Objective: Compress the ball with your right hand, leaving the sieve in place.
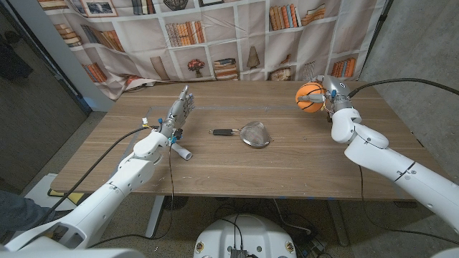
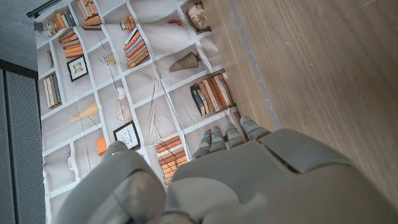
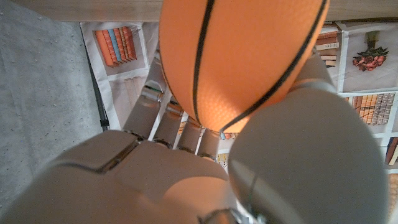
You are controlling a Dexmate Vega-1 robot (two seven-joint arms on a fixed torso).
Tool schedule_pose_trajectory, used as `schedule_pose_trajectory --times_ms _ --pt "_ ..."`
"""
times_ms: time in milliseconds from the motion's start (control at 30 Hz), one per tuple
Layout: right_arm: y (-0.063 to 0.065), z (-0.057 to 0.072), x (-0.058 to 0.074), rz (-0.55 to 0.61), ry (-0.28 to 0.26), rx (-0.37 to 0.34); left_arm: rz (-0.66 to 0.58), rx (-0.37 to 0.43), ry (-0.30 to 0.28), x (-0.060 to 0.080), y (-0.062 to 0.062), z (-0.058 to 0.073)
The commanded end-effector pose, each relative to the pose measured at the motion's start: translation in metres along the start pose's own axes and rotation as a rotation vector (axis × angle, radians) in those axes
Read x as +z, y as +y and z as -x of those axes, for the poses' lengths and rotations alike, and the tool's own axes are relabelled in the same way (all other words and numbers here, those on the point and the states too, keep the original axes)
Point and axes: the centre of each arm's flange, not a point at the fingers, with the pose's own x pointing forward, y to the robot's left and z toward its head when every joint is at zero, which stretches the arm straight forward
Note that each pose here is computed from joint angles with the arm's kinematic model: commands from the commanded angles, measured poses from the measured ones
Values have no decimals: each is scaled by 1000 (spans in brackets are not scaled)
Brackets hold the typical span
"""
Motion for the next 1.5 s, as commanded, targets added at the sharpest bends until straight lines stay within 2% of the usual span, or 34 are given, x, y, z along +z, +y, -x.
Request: schedule_pose_trajectory --times_ms 33,967,1300,1500 --pt "-2 -1 0 -25 -11 -23 0 2 -3 1 1 -1" --pt "0 2 3 -32 -48 -78 -5 3 2 1 1 1" --pt "-2 0 6 12 -29 -54 -6 4 2 2 1 1" --pt "-1 -4 5 83 16 2 -4 2 10 1 0 0"
